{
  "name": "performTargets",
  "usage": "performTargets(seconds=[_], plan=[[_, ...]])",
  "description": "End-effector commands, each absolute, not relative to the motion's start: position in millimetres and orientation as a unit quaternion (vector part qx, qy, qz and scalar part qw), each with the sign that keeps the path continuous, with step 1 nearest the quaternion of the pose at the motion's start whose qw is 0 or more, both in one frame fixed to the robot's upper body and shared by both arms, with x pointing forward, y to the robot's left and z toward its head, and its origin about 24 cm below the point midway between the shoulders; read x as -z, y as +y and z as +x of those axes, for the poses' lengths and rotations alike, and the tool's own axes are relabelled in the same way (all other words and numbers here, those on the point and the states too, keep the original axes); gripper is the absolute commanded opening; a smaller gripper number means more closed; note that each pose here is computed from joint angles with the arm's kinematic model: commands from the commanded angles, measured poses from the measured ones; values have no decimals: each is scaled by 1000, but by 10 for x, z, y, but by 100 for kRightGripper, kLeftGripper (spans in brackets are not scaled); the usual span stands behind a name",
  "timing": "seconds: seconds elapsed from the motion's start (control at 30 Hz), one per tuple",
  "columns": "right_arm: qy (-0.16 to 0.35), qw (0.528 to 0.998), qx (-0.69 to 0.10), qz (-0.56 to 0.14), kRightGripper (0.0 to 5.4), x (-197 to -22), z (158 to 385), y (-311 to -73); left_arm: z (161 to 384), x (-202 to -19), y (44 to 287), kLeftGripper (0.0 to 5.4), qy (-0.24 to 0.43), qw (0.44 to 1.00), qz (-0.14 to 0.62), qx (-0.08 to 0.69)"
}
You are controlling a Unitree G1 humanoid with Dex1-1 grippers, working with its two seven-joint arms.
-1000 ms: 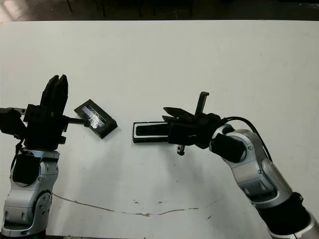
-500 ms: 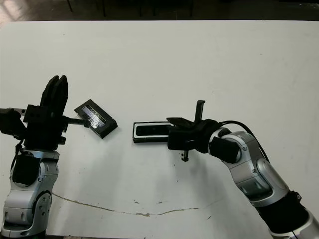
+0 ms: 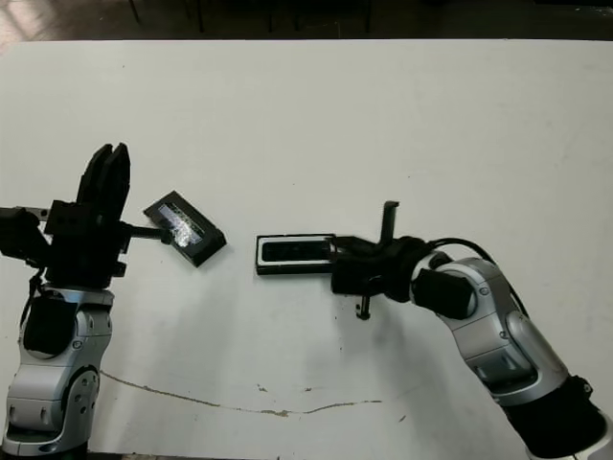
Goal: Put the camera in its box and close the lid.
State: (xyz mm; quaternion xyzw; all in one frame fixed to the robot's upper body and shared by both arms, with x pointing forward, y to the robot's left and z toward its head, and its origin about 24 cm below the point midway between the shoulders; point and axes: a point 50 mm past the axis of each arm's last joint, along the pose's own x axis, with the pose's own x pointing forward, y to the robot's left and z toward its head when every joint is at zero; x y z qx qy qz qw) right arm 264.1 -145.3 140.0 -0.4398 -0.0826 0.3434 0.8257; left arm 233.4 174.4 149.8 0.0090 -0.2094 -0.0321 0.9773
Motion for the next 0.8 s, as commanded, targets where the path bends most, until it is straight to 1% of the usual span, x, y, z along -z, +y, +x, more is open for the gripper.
performTargets(seconds=[0.03, 0.13, 0.23, 0.33, 0.43, 0.53, 0.6, 0.7, 0.8], plan=[[-122, 879, -280, -366, 1, -1576, 2710, -1522, 2352, -1479, 1805, 0, -195, 980, 35, 26], [-149, 905, -251, -309, 1, -1757, 2791, -1598, 2379, -1567, 1814, 0, -204, 977, 56, 39], [-134, 927, -233, -263, 1, -1884, 2870, -1701, 2442, -1748, 1818, 0, -220, 966, 113, 75], [-118, 939, -227, -228, 1, -1919, 2927, -1783, 2532, -1986, 1821, 0, -227, 950, 179, 118], [-104, 948, -227, -197, 1, -1885, 2972, -1839, 2644, -2180, 1817, 0, -210, 938, 234, 148], [-93, 954, -224, -174, 1, -1836, 2982, -1874, 2811, -2231, 1781, 0, -148, 927, 282, 196], [-89, 956, -223, -169, 1, -1808, 2985, -1881, 2931, -2212, 1763, 0, -95, 904, 329, 256], [-85, 956, -226, -169, 1, -1773, 2985, -1880, 3084, -2212, 1719, 0, -14, 832, 435, 345], [-84, 954, -228, -173, 1, -1758, 2966, -1861, 3227, -2211, 1648, 0, 65, 763, 503, 400]])
